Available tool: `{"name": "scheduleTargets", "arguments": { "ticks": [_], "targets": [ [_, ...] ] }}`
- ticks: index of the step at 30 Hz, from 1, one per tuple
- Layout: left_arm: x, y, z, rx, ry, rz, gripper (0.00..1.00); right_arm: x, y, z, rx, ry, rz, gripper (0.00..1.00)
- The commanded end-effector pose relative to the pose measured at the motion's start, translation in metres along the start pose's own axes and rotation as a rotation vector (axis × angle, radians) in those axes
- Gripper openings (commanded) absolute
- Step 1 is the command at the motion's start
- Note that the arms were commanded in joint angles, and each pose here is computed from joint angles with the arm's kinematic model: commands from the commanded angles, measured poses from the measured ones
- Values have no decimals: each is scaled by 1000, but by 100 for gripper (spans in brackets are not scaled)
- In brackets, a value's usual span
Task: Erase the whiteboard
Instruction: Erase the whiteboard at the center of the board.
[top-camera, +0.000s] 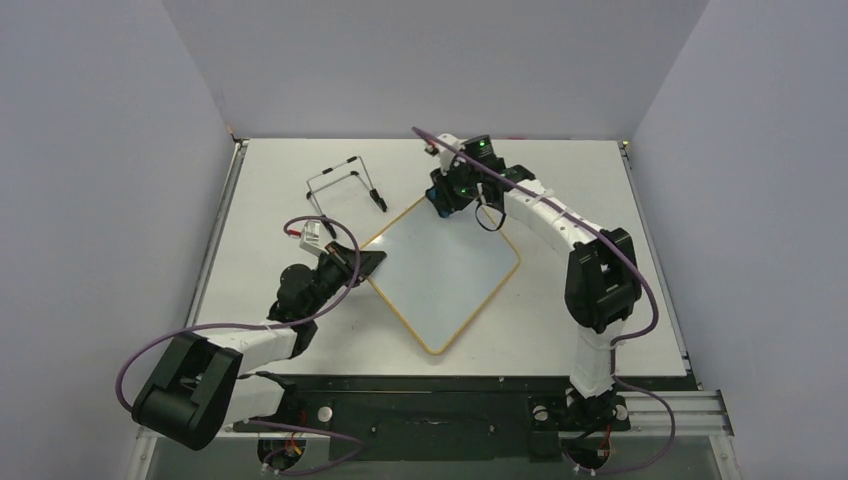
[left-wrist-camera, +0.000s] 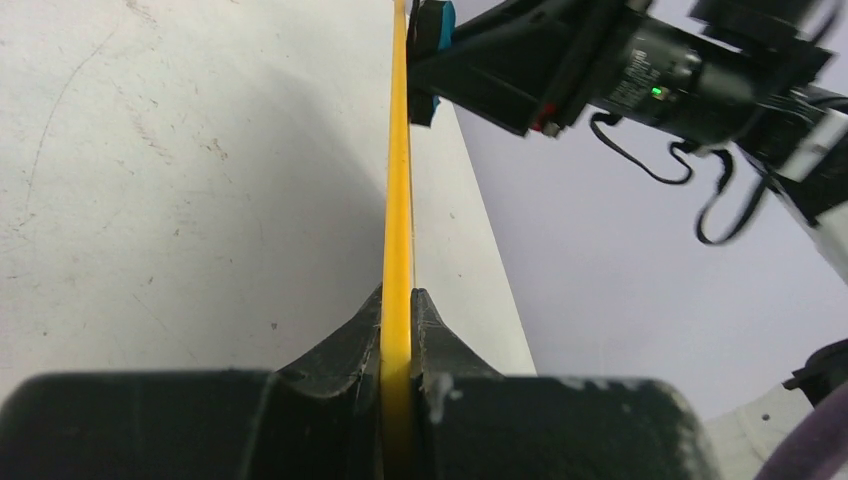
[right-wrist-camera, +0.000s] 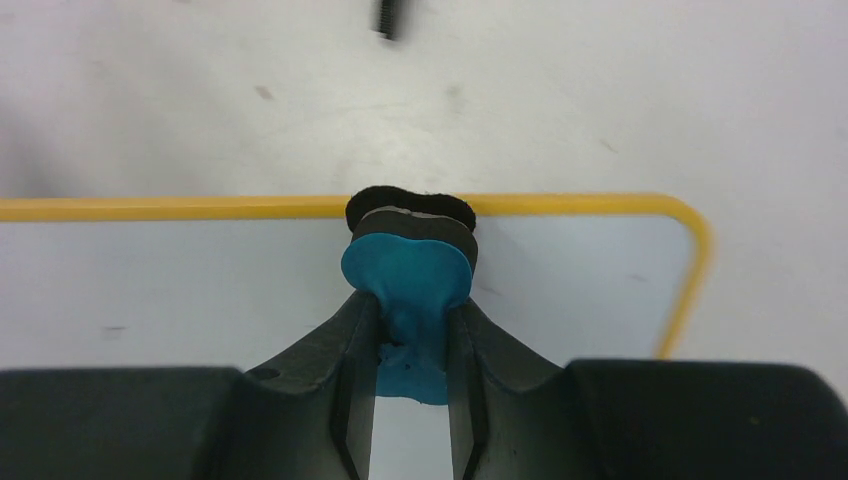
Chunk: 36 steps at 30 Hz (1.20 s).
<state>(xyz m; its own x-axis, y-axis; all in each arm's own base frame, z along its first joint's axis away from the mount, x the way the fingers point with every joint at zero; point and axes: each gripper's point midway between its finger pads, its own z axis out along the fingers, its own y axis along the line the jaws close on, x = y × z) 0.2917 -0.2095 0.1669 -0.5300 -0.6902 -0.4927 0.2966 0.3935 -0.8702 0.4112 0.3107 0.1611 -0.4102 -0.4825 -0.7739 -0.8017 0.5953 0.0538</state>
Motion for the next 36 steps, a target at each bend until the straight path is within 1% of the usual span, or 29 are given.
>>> {"name": "scheduleTargets", "arguments": {
  "ticks": [1,2,4,6,8,10,11,13,15,17,18,20,21,24,26,27,28,29,30,31,32,33,34,35,36],
  "targets": [
    [-12,-118,-12,429,21,117,0,51,-85,0,198,82,146,0],
    [-13,-118,-12,429,18,119,0,57,-87,-2,194,94,144,0],
    [-14,-119,-11,431,16,123,0,72,-72,-1,123,127,126,0],
    [-15,-122,-10,439,15,128,0,90,-40,3,4,165,112,0],
    [-16,-124,-11,444,14,133,0,95,-9,3,-92,193,76,0],
    [-17,-124,-11,442,15,142,0,88,24,0,-170,193,7,0],
    [-17,-126,-11,443,13,146,0,76,44,-5,-198,167,-49,0],
    [-17,-125,-11,436,16,158,0,60,67,-11,-224,128,-107,0],
    [-16,-125,-12,432,21,172,0,42,67,-16,-190,89,-109,0],
    [-15,-124,-12,429,26,187,0,30,47,-15,-118,69,-72,0],
    [-14,-123,-12,424,32,189,0,24,32,-16,-54,60,-61,0],
    [-14,-123,-12,424,36,200,0,24,-9,-13,59,64,16,0],
    [-13,-123,-12,426,37,206,0,32,-36,-11,106,77,75,0],
    [-14,-123,-11,417,40,219,0,60,-89,-17,228,129,139,0],
    [-14,-122,-11,411,42,231,0,81,-104,-22,255,172,155,0],
    [-14,-121,-10,404,45,235,0,91,-100,-25,239,196,157,0],
    [-15,-122,-9,400,43,237,0,95,-94,-32,218,213,137,0],
    [-16,-122,-8,393,44,241,0,111,-79,-33,169,243,135,0],
    [-18,-123,-7,389,39,243,0,110,-62,-38,135,243,89,0],
    [-19,-123,-5,380,37,242,0,133,-42,-37,80,285,85,0],
    [-22,-122,-3,368,28,235,0,130,-18,-38,40,269,36,0],
    [-24,-123,-1,362,23,230,0,154,6,-35,-28,302,42,0],
    [-28,-122,2,346,6,219,0,143,29,-33,-66,248,3,0],
    [-31,-122,4,338,-5,196,0,156,50,-32,-126,255,10,0],
    [-35,-120,6,320,-26,165,0,142,71,-32,-160,205,-29,0]
  ]
}}
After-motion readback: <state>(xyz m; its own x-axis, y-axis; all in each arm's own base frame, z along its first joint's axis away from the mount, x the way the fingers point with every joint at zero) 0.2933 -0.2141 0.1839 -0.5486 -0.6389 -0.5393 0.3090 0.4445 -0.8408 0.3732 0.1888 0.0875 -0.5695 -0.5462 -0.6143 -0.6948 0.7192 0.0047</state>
